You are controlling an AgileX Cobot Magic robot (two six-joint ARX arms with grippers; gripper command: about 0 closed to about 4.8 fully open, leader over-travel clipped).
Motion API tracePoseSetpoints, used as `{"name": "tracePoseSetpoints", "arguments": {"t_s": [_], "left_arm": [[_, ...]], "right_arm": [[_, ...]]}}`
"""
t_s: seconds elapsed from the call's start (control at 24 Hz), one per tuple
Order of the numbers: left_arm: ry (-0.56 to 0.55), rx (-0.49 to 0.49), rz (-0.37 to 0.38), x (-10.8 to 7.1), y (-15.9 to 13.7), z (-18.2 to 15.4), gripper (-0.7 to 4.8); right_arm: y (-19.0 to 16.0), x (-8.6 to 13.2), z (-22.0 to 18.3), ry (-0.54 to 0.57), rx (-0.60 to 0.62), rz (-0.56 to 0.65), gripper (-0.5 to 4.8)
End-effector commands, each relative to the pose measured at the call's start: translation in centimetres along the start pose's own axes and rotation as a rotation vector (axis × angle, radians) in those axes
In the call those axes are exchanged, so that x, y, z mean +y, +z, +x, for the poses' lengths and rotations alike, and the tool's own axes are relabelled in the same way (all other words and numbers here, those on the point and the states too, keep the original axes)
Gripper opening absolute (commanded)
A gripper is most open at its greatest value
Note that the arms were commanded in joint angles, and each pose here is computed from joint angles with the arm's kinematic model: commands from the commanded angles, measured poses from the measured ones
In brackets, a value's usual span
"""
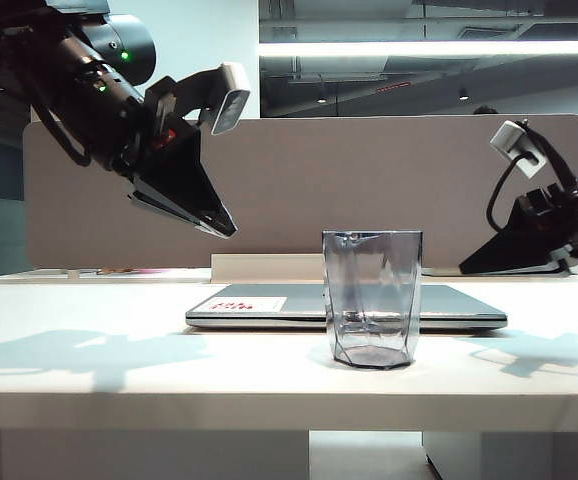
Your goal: Pick up the water cup and place it on the side of the laptop close to you.
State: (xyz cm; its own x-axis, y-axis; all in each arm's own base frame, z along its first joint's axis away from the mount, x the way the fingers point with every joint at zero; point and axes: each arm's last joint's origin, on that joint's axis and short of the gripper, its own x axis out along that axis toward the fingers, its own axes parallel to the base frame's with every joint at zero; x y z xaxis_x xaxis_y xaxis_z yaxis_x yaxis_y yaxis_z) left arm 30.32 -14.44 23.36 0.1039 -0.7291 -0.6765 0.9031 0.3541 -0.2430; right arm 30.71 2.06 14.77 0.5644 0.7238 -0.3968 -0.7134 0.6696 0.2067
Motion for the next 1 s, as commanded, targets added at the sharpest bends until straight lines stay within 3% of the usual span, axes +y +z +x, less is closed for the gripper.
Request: {"name": "tracePoseSetpoints", "arguments": {"t_s": [0.04, 0.25, 0.42, 0.54, 0.62, 0.67, 1.0], "left_arm": [[-0.002, -0.006, 0.002, -0.2, 0.1, -0.2, -0.06], [-0.001, -0.007, 0.003, -0.2, 0.2, -0.2, -0.06], [-0.002, -0.005, 0.002, -0.2, 0.1, -0.2, -0.06], [-0.006, 0.002, 0.002, -0.2, 0.1, -0.2, -0.06], [-0.009, 0.009, -0.004, -0.3, 0.0, -0.2, -0.06], [-0.004, 0.015, -0.003, -0.2, -0.1, -0.2, -0.06], [0.028, 0.033, -0.003, -0.2, -0.1, -0.2, -0.06]], "right_arm": [[0.7, -0.4, 0.6, 0.086, -0.042, -0.03, -0.04], [2.4, -0.5, 2.5, 0.184, -0.056, -0.056, 0.01], [3.1, -0.3, 4.1, 0.23, -0.041, -0.061, 0.55], [3.0, -0.4, 5.3, 0.26, -0.013, -0.036, 0.55], [2.6, -0.5, 5.6, 0.297, -0.005, -0.018, 0.89], [2.3, -0.5, 5.8, 0.323, -0.004, -0.01, 1.42], [2.3, 0.3, 6.7, 0.328, -0.002, -0.081, 1.48]]}}
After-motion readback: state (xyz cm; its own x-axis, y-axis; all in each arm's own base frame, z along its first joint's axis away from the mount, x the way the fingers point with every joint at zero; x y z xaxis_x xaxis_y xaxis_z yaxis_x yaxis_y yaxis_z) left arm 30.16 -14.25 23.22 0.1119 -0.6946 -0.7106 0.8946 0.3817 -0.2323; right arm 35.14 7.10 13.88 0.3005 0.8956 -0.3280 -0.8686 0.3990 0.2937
